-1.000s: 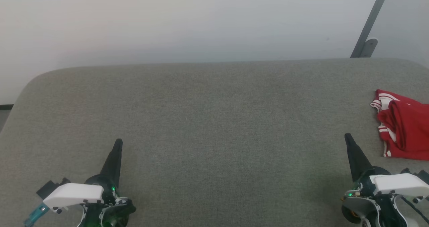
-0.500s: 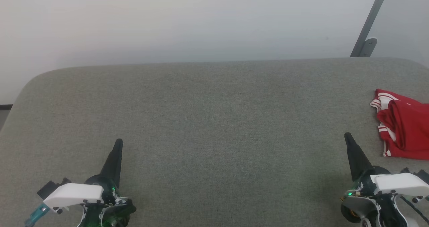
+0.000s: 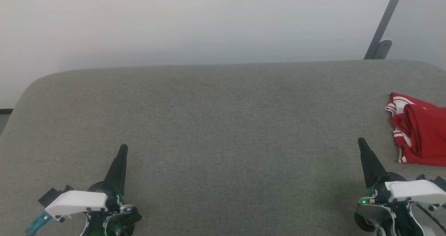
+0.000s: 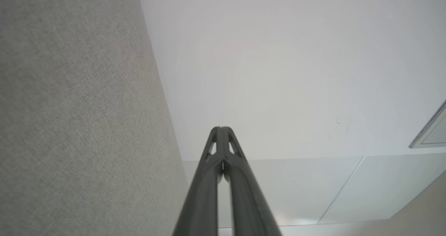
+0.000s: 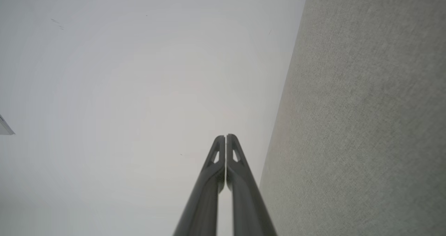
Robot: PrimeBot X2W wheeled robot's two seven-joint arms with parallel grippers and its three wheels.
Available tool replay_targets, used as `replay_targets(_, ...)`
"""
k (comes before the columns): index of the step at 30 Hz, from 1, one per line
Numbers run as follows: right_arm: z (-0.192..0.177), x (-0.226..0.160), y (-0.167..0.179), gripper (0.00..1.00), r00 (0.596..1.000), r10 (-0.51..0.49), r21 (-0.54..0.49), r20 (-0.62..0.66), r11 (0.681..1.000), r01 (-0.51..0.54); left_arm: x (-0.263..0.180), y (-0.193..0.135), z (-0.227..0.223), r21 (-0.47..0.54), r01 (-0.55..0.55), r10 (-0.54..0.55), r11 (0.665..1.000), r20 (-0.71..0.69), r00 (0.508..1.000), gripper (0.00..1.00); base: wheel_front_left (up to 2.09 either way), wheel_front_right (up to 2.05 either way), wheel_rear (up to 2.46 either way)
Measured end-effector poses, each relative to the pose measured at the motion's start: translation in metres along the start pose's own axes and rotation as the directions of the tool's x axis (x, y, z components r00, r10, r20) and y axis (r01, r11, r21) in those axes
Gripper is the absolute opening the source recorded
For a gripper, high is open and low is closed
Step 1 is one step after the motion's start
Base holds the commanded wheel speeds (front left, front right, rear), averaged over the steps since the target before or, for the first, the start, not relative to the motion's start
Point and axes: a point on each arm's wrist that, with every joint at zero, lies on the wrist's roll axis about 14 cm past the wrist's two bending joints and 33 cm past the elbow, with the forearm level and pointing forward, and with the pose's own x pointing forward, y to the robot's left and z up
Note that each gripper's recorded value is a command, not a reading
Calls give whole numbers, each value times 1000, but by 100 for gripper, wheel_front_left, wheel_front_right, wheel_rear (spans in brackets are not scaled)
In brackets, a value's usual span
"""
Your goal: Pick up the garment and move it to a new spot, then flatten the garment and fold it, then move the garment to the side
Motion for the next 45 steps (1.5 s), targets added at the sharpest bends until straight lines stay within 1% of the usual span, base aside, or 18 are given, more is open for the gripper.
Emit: replay_targets(45,0,0,0,0,1000,0,0,0,1000,0,0,0,0,-1,0,0,1000,1,1000,0,0,0,0)
